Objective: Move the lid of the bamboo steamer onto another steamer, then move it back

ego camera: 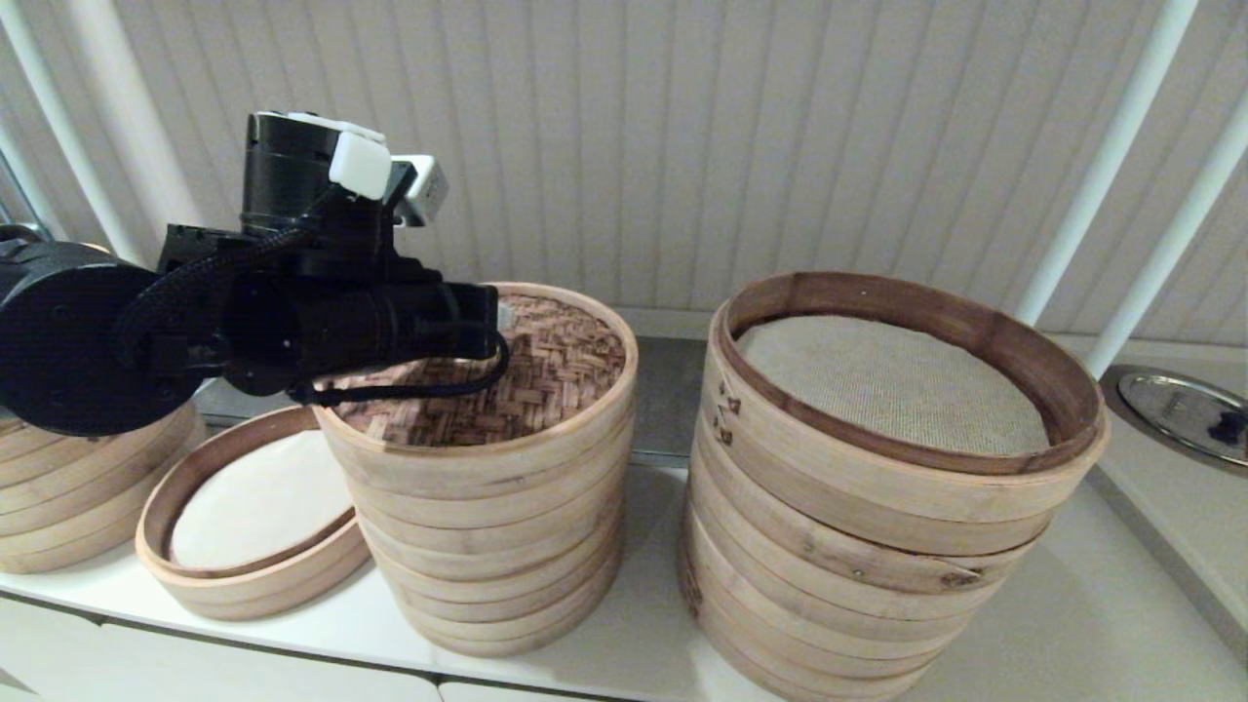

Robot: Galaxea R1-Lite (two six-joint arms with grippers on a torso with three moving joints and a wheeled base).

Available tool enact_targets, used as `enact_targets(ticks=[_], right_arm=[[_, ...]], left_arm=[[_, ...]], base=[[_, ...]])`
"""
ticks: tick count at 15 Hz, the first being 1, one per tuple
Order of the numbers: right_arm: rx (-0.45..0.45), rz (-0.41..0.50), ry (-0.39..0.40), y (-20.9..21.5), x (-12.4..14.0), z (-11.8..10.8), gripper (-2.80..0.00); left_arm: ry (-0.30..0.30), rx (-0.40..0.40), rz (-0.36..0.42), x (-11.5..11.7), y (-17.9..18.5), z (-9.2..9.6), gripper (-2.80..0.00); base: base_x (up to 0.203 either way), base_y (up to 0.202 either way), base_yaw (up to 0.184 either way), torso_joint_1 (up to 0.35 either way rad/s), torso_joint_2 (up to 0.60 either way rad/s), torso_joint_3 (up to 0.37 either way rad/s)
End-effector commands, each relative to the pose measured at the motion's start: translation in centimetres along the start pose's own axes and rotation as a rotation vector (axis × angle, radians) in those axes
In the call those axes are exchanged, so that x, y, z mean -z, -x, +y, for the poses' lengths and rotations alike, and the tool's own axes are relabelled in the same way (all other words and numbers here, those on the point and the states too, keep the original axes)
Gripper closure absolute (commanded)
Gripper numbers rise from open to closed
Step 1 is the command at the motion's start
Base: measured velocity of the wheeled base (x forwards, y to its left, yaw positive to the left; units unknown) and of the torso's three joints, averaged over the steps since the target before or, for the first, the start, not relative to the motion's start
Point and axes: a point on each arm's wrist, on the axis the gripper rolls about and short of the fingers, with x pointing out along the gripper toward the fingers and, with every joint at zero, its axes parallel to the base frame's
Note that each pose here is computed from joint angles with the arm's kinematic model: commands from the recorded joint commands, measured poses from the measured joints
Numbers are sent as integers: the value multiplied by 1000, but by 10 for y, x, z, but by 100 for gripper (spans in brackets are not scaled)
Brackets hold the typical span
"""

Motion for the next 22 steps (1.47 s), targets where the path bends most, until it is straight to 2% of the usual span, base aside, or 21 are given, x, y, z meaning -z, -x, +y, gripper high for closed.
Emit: enact_targets(ticks=[1, 4, 6, 9, 12, 13, 14, 17, 20, 22], right_arm=[[0, 3, 0, 0, 1, 0, 0], [0, 3, 0, 0, 1, 0, 0], [0, 3, 0, 0, 1, 0, 0], [0, 3, 0, 0, 1, 0, 0], [0, 3, 0, 0, 1, 0, 0], [0, 3, 0, 0, 1, 0, 0], [0, 3, 0, 0, 1, 0, 0], [0, 3, 0, 0, 1, 0, 0], [0, 3, 0, 0, 1, 0, 0], [0, 3, 0, 0, 1, 0, 0]], left_arm=[[8, 0, -34, -5, 3, 0, -280], [13, -4, -103, -19, 31, 6, -280], [10, -18, -135, -25, 57, 17, -280], [-10, -74, -193, -27, 99, 43, -280], [-14, -145, -223, -18, 148, 82, -280], [-11, -137, -220, -13, 165, 89, -89], [-9, -129, -222, -6, 184, 93, 0], [-4, -148, -224, 27, 222, 95, 0], [8, -194, -190, 75, 240, 96, 0], [13, -214, -194, 105, 253, 94, 0]], base=[[0, 0, 0, 0, 0, 0], [0, 0, 0, 0, 0, 0], [0, 0, 0, 0, 0, 0], [0, 0, 0, 0, 0, 0], [0, 0, 0, 0, 0, 0], [0, 0, 0, 0, 0, 0], [0, 0, 0, 0, 0, 0], [0, 0, 0, 0, 0, 0], [0, 0, 0, 0, 0, 0], [0, 0, 0, 0, 0, 0]])
